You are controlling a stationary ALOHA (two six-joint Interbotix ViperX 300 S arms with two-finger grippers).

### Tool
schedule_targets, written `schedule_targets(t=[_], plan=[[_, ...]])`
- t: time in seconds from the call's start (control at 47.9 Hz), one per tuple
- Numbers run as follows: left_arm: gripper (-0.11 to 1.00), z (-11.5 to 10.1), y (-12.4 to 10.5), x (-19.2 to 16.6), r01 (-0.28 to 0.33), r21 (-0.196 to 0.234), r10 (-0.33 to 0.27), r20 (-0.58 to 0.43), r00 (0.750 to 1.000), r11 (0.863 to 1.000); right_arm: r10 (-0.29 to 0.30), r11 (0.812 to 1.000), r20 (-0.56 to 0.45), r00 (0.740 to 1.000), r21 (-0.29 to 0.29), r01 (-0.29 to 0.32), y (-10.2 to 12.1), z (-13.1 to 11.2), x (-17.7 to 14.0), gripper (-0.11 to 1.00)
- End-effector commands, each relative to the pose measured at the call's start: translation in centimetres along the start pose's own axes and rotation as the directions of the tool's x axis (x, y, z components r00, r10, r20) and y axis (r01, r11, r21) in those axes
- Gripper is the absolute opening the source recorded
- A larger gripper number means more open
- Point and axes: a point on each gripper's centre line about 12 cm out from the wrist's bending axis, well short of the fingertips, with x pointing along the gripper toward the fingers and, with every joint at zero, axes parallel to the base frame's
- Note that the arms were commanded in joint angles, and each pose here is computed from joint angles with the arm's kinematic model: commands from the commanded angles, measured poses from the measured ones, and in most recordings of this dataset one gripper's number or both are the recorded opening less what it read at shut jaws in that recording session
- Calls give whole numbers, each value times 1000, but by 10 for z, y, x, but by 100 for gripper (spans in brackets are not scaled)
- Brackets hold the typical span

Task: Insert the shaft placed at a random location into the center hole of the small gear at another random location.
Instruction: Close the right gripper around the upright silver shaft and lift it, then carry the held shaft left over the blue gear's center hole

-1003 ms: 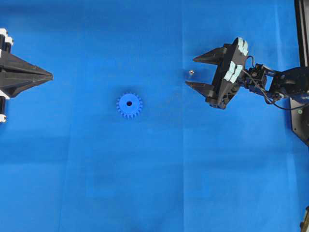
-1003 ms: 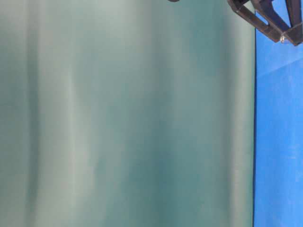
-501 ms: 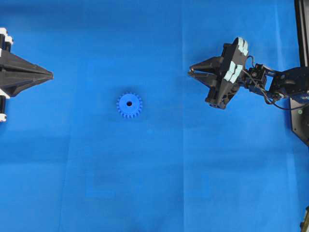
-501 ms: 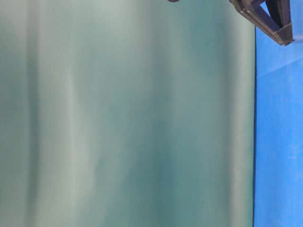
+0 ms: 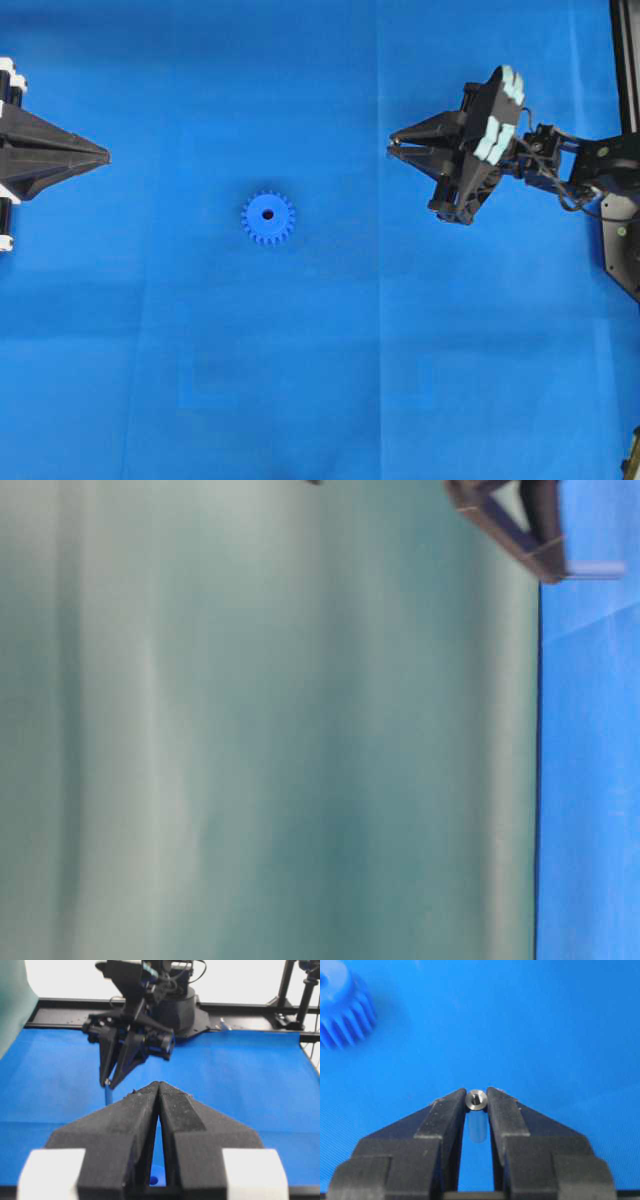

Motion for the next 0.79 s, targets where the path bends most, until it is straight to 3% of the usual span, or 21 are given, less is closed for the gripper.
schedule_targets(t=[0.0, 0.439, 0.773], plan=[[0, 4, 1, 1, -3, 0, 3, 12, 1000, 1000, 23, 1000, 43, 999, 3, -24, 6, 22, -6, 3], [0, 3, 1, 2, -3, -1, 3, 6, 1000, 1000, 46, 999, 34, 998, -9, -46, 13, 30, -7, 3], [0, 3, 1, 2, -3, -1, 3, 6, 1000, 1000, 103, 994, 38, 994, -26, -102, 42, 45, 28, 3]])
